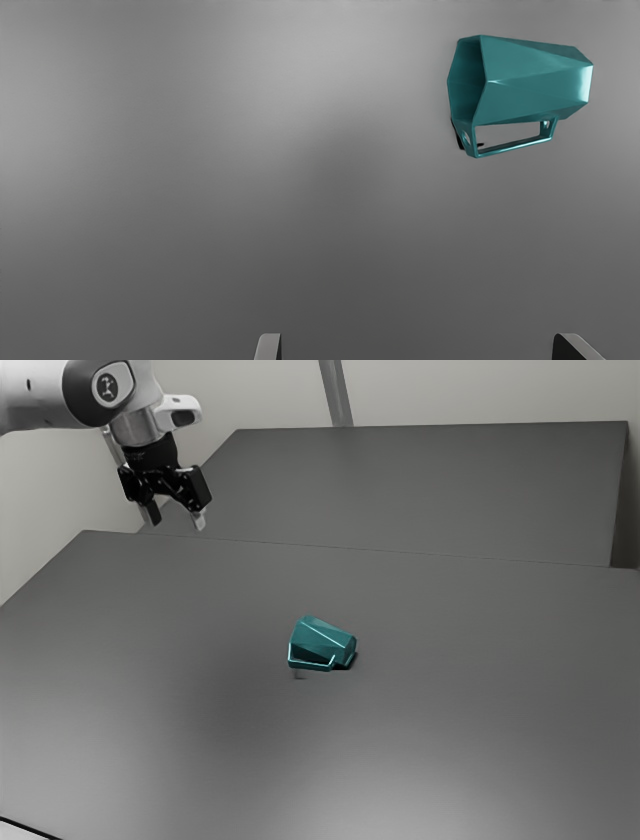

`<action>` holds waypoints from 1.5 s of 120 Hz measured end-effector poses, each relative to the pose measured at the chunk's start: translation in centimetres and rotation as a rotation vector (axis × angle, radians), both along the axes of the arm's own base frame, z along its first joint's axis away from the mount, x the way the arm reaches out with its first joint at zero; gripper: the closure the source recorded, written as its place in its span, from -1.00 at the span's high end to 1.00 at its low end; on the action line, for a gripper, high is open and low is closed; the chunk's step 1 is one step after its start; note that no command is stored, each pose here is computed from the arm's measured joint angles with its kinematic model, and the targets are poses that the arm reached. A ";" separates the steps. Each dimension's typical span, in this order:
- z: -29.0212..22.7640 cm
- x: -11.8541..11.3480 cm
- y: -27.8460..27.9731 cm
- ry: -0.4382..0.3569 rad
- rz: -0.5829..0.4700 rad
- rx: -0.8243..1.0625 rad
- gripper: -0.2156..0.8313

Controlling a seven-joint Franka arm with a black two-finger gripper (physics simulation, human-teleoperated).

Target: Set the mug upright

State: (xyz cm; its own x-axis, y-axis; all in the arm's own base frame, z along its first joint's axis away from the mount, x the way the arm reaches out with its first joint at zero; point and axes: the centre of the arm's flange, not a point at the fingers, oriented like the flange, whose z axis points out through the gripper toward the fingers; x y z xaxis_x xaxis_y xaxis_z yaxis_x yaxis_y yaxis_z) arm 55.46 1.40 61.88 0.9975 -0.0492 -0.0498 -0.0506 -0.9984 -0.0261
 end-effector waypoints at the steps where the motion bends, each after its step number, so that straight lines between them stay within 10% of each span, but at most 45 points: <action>1: 0.0 0.0 0.0 0.000 0.000 0.000 0.56; 45: -1.9 1.0 -1.2 -0.032 -0.025 -0.169 0.56; 180: -30.2 1.1 6.0 -0.189 0.050 -0.886 0.55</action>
State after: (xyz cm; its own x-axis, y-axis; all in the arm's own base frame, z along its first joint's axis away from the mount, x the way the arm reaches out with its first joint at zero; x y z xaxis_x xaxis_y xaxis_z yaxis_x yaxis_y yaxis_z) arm 56.54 7.41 31.68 0.9872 0.0521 0.1509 -0.0798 -0.6575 0.7492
